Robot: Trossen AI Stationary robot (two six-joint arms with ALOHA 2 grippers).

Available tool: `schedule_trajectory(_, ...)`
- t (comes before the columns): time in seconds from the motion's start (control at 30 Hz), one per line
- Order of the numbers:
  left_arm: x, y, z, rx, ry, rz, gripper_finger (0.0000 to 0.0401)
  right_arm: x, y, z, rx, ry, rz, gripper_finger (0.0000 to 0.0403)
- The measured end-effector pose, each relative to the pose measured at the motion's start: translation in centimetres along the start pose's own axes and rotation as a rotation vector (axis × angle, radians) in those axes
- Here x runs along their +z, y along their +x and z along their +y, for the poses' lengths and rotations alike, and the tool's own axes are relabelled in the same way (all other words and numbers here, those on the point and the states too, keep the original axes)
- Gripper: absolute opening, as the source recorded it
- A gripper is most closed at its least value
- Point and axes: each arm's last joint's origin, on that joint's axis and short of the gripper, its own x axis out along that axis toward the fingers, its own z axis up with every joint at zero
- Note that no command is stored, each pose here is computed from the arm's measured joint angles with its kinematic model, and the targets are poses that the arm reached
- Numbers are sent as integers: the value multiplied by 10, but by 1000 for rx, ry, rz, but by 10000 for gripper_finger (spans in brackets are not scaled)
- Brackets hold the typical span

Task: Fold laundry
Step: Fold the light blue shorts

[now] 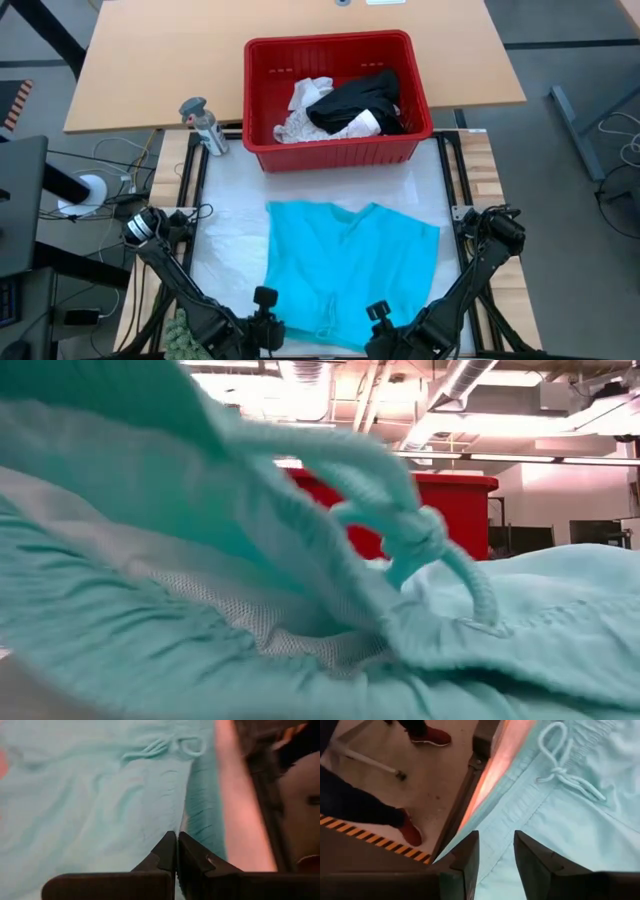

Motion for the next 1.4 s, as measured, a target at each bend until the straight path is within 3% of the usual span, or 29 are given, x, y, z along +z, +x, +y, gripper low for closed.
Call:
schedule_trajectory(0.2,-1,-1,-6,-143,0,57,16,-9,17,-7,-20,8,30,167)
schedule_trajectory(0.43,-3,0,-8,-260,5,132,84,-13,26,-14,-28,27,55,191)
schedule_trajectory(0.5,-1,2,-6,-251,-37,131,107,-14,28,-15,-23,41,59,193)
schedule_trajectory(0.63,3,8,0,-115,-88,55,127,-19,37,-14,-10,52,44,170)
schedule_trajectory(0.73,7,16,0,-111,-69,23,108,-24,46,-14,1,60,19,117)
schedule_trajectory(0.83,13,21,0,-119,-69,-15,51,-29,53,-14,-1,86,20,44)
schedule_trajectory(0.9,9,28,-1,-99,-47,18,15,-33,57,-15,-13,104,19,17)
schedule_trajectory(1.07,-3,59,-1,-19,-45,113,2,-41,66,-17,-27,160,18,25)
schedule_trajectory(1.23,-17,96,-6,-66,-31,242,0,-49,75,-20,-28,166,19,15)
schedule_trajectory(1.4,-21,112,-4,-88,-13,292,0,-64,90,-28,-41,199,31,15)
